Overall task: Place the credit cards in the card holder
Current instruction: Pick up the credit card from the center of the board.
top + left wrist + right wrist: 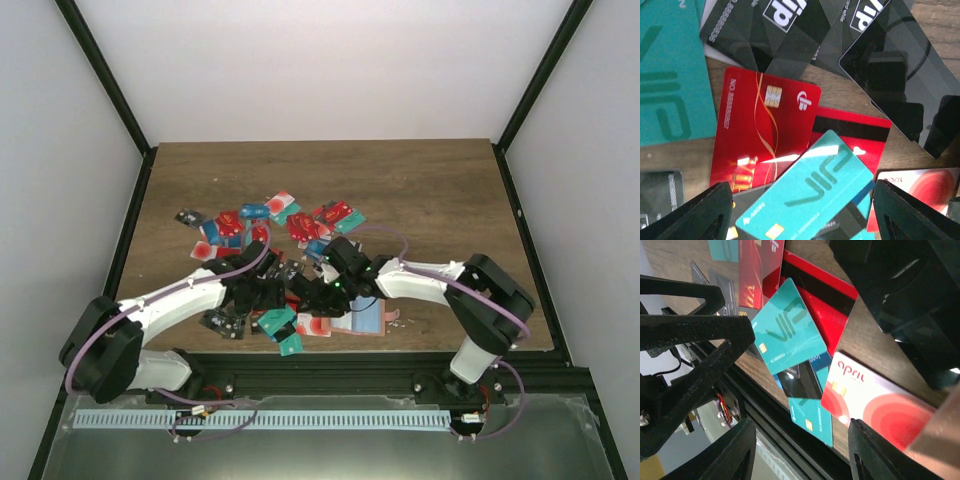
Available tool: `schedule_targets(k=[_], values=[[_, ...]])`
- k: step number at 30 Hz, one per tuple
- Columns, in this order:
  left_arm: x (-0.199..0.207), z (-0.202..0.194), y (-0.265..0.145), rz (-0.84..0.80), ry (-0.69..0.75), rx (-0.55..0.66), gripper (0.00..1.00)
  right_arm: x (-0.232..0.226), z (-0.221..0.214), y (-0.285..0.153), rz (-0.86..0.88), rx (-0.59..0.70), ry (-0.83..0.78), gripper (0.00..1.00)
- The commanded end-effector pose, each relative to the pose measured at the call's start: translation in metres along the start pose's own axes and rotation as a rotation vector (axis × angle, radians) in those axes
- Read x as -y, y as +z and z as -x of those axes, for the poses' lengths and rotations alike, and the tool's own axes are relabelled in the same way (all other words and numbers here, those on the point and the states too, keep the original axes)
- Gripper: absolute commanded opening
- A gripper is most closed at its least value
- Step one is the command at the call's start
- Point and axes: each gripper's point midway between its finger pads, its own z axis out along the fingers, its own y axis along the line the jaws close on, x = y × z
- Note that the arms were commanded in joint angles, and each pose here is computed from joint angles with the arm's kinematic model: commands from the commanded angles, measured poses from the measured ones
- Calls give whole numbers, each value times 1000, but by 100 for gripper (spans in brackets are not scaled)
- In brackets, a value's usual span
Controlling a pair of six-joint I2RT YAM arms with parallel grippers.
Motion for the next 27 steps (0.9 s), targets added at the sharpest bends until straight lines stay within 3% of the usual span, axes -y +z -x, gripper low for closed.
schedule_targets(k=[1,12,27], values=[[6,2,12,-74,50,-35,78,-24,16,8,78,13,-2,52],[-10,-33,35,-81,-30,-160,73,-8,12,50,46,-78,82,52],[21,-59,17,-373,-131,-183,67,-1,22,73,58,-107,56,50]])
